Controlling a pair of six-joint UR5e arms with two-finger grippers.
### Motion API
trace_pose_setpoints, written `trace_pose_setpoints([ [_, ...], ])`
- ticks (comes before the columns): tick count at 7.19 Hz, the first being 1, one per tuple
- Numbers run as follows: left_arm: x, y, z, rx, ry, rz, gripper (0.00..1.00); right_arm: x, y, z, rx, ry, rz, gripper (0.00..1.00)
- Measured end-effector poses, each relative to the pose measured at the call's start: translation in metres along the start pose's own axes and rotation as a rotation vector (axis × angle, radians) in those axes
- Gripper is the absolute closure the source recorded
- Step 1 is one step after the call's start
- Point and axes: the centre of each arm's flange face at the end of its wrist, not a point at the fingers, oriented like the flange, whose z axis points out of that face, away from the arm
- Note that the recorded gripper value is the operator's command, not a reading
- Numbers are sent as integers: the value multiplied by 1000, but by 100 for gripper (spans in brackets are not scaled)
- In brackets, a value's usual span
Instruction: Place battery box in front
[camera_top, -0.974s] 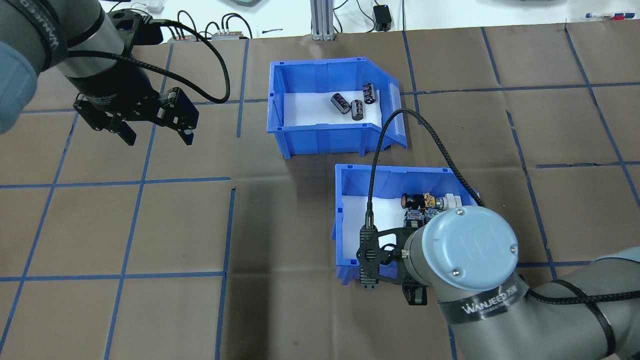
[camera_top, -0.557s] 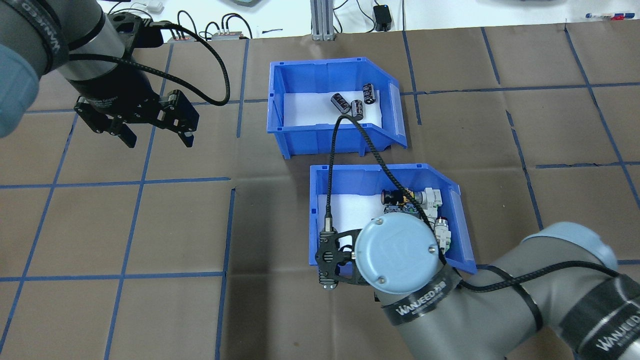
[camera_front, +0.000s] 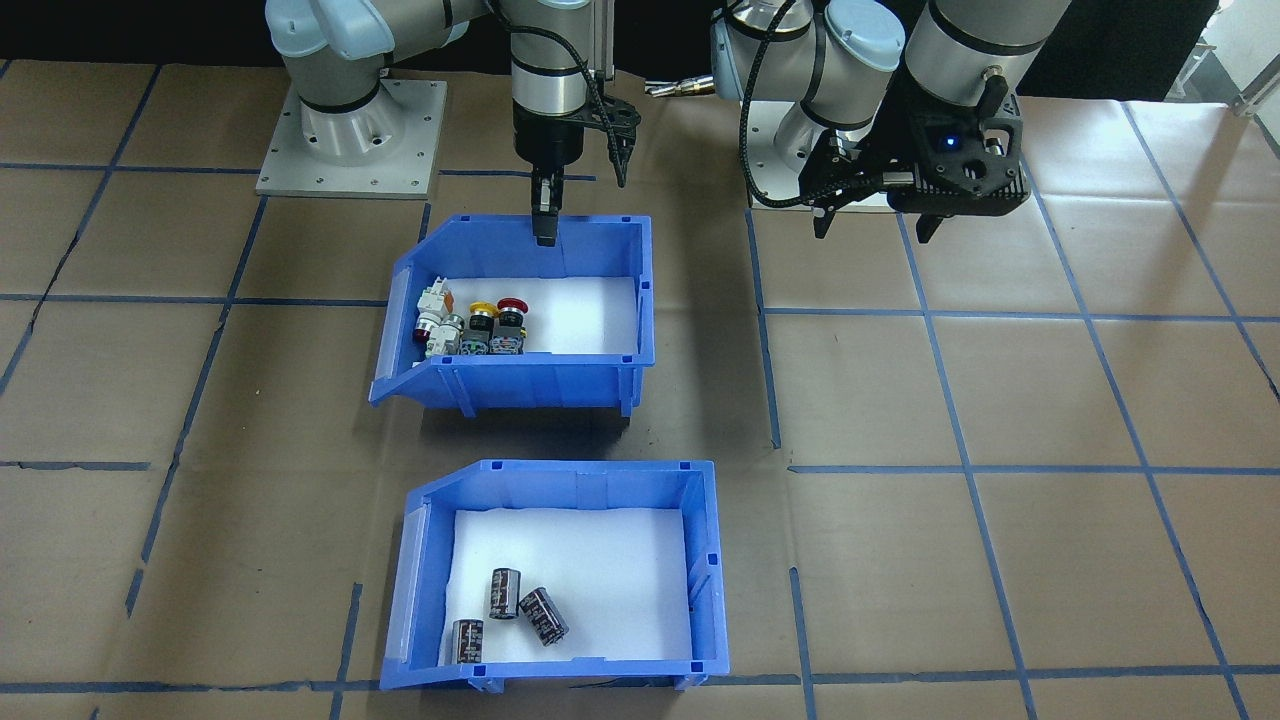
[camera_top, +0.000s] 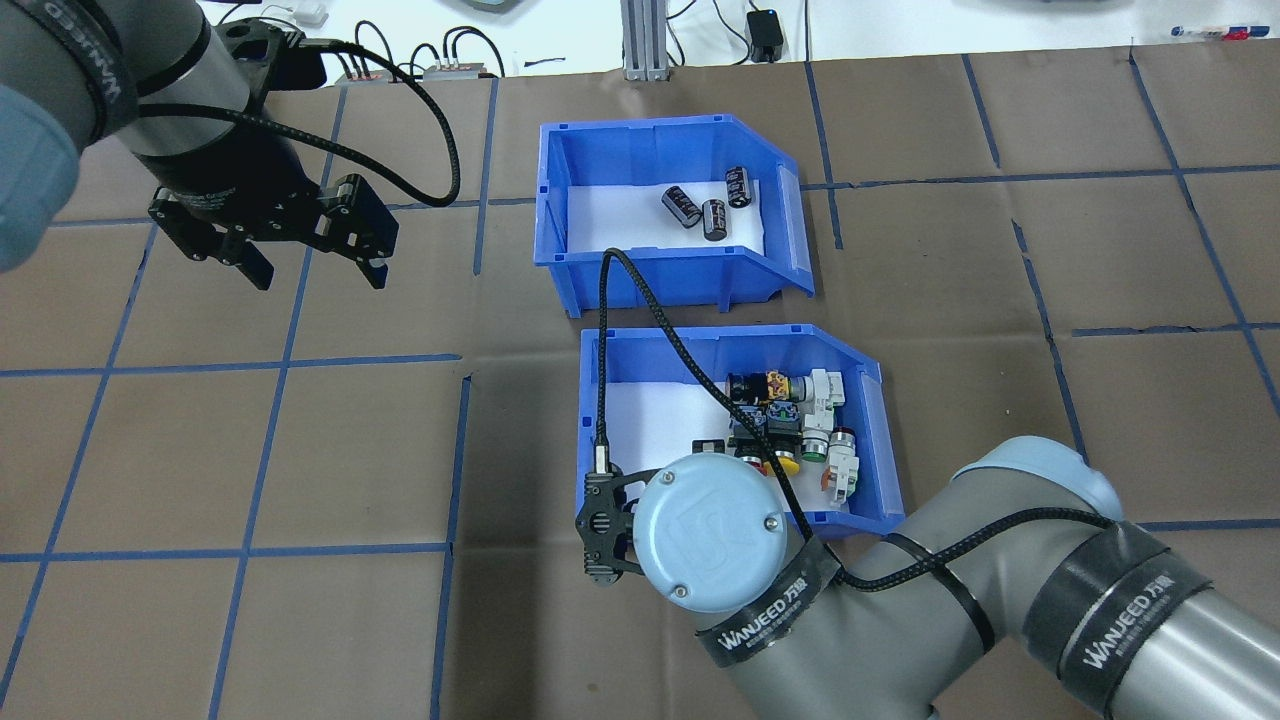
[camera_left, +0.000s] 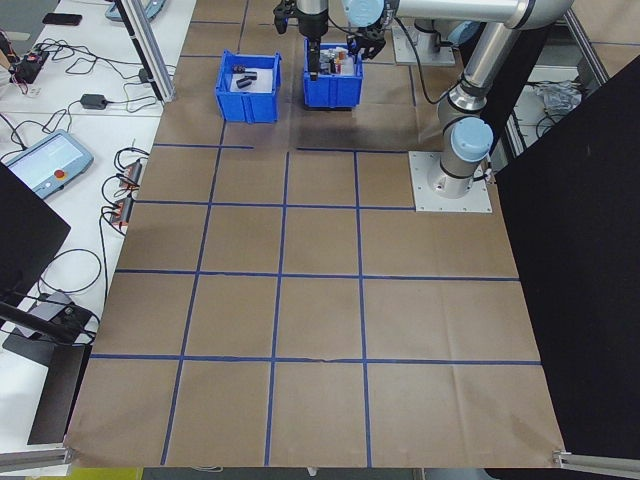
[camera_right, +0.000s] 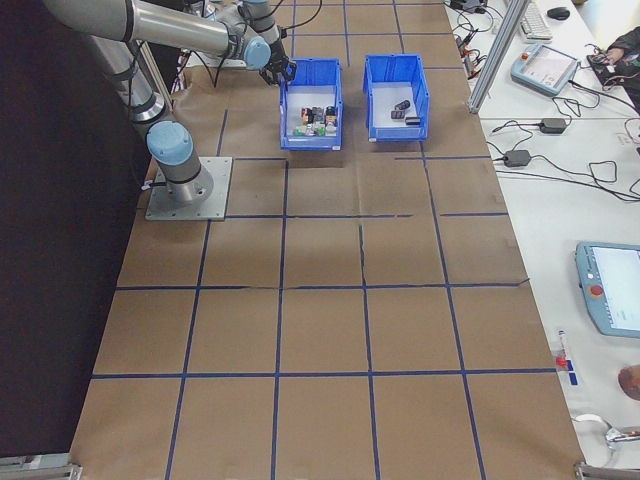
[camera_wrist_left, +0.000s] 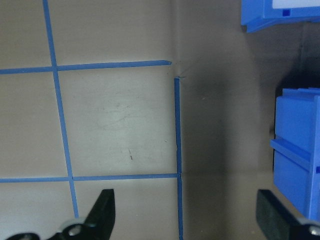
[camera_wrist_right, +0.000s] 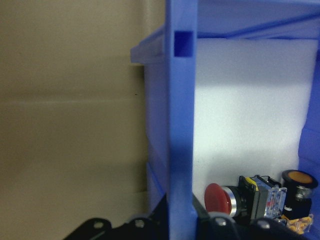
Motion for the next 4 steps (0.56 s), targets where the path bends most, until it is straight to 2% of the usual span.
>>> trace_pose_setpoints([
  [1, 0, 1, 2, -4, 0, 0, 0, -1, -1, 0, 2, 1, 5, 20],
  [2, 0, 1, 3, -5, 1, 0, 0, -2, -2, 1, 5, 1, 8, 0],
  [4, 0, 1, 3, -5, 2, 1, 0, -4, -1, 4, 4, -7, 5, 0],
])
